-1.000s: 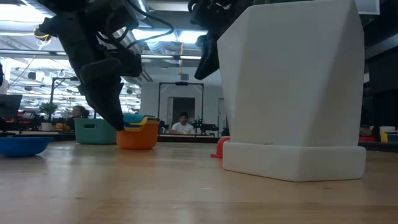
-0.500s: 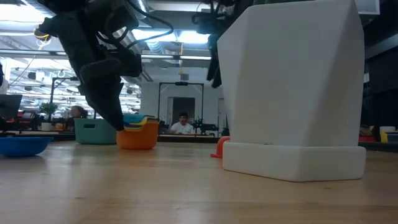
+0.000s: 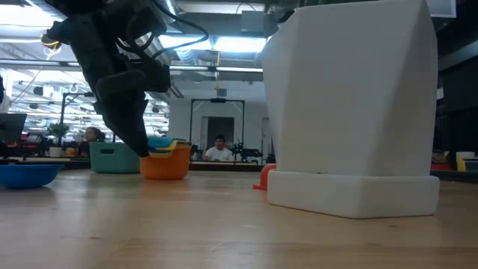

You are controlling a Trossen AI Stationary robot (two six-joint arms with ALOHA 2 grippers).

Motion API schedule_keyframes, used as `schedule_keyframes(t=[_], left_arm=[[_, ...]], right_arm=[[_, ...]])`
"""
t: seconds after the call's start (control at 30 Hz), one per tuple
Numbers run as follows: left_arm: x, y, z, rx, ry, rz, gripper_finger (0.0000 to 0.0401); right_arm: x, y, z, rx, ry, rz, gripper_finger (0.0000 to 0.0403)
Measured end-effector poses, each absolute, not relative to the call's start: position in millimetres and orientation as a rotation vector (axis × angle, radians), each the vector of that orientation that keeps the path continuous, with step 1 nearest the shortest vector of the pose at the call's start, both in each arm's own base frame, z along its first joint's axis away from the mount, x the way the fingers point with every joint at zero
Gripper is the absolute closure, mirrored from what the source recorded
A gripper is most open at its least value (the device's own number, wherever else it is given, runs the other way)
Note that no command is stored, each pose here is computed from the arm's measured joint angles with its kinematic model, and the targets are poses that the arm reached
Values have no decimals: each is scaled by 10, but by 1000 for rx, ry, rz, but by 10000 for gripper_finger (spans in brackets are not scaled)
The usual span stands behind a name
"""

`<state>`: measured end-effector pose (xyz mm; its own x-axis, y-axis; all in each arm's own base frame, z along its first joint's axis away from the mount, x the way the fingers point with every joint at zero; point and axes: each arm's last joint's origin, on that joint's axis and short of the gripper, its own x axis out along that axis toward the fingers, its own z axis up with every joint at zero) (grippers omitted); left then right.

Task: Nest measuring cups in basket
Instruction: Stack the red measuring cup into the light blue measuring cup

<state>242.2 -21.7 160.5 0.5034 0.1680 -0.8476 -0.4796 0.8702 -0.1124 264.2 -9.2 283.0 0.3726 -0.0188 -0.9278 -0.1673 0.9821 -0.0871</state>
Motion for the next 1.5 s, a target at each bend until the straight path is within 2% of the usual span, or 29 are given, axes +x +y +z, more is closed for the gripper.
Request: schedule_keyframes(t=[0.3,0.63,1.0,1.3,1.5], left_arm=[[2422,-217,1605,-297,981,368,319],[2422,-218,1605,-286,983,362,319],[2421,-236,1605,-293,986,350,319],[2412,-319,1605,-277,990,318,319],[2410,-329,1605,-275,990,316,319]], right_arm=[[2214,-77,2423,-171,1132,83,115],[2164,-57,1967,-91,1067,110,115],[2186,0,1726,-7,854,277,115],[2125,101,1568,175,835,228,115],[2102,255,1509,91,775,209,115]])
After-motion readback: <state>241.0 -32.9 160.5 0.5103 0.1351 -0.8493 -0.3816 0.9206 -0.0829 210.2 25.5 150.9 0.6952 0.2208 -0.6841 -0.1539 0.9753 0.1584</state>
